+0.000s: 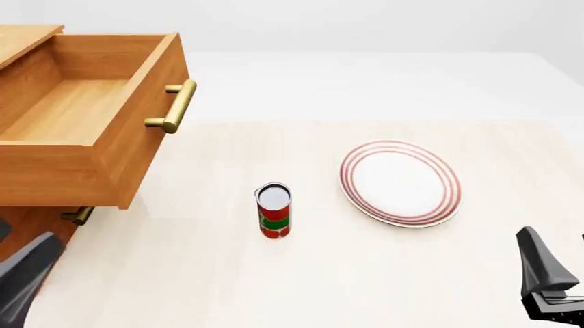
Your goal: Put the bowl in the top drawer of the cabinet.
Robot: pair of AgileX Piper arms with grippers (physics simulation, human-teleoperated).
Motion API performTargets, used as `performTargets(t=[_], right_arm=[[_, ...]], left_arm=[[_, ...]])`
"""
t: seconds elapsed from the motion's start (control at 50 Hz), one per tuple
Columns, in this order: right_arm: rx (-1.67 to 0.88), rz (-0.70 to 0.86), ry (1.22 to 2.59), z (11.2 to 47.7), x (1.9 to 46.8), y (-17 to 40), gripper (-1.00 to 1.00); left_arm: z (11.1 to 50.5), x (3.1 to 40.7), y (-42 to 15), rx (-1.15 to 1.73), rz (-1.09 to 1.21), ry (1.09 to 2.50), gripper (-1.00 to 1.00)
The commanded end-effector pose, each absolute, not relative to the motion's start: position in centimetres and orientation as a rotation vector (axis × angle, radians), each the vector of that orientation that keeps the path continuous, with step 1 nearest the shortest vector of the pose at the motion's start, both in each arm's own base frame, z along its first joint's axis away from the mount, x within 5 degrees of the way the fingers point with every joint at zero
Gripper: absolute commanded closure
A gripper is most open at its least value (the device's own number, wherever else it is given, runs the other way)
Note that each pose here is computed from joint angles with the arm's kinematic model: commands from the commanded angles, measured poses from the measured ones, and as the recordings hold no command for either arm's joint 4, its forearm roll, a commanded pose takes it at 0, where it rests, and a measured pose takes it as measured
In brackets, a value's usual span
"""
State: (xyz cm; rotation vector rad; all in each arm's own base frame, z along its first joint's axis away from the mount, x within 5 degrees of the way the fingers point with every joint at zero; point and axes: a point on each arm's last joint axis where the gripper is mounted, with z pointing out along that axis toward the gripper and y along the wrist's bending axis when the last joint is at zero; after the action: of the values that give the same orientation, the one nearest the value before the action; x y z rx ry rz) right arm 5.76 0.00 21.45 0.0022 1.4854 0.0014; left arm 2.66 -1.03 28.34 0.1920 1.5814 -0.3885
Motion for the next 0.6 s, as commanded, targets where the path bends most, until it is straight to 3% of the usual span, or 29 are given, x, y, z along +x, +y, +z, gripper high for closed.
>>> performTargets(t=[0.02,0.6], right_arm=[[0.002,0.001,1.485,21.4,5.7,0.0,-1.0],[0.002,0.001,1.485,21.4,5.7,0.0,-1.0]], left_arm=[[28.6,2.2,-1.2,0.249,-0.513,1.628,-1.0],[27.4,5.2,-4.2,0.334,-0.709,1.761,-1.0]])
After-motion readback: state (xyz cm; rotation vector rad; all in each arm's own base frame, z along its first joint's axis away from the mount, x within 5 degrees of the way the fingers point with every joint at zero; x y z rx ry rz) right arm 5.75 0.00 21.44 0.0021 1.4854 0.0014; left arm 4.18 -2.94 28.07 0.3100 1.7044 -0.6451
